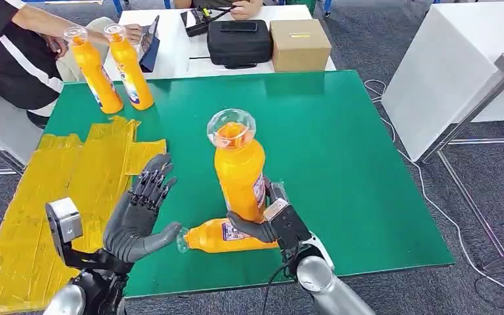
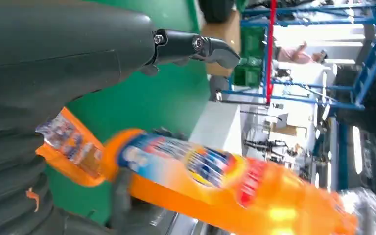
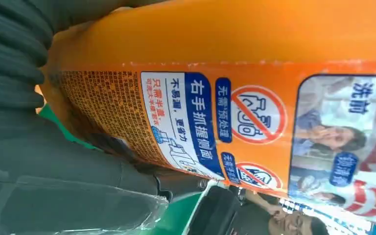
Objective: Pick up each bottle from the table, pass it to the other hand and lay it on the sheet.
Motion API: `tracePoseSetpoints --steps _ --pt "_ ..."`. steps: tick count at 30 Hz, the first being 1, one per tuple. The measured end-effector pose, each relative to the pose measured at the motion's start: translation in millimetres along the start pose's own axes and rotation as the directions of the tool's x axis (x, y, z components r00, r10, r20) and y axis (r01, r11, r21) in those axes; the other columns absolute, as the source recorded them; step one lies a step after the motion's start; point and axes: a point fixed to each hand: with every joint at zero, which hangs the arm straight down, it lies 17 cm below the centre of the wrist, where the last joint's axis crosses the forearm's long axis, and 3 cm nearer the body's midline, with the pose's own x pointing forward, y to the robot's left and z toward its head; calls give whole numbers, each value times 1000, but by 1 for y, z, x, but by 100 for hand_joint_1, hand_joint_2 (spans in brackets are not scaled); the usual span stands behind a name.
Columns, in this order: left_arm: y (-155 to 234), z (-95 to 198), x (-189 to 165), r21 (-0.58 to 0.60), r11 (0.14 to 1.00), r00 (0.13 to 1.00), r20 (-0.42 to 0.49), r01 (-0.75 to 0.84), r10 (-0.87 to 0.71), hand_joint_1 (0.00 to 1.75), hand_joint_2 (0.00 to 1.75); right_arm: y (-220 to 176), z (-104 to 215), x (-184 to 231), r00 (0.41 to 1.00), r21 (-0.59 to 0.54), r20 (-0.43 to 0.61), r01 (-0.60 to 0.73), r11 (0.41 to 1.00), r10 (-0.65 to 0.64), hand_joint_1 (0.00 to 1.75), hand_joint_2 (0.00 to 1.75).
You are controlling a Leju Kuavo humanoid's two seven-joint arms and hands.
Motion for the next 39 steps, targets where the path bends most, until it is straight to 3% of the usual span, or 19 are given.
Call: tracePoseSetpoints --steps 17,24,32,39 --pt "-63 -21 7 -175 982 997 35 72 -67 0 175 36 9 -15 992 108 -43 -117 987 122 175 175" --pt "-71 -27 6 -204 976 997 27 77 -73 0 175 45 7 -10 974 143 2 -226 964 228 175 175" --pt "-73 -29 4 -213 974 997 20 75 -72 0 175 49 6 -9 966 156 17 -258 953 259 175 175" --pt "-76 -33 1 -233 969 997 9 80 -80 0 175 65 8 -10 968 245 13 -245 938 249 175 175"
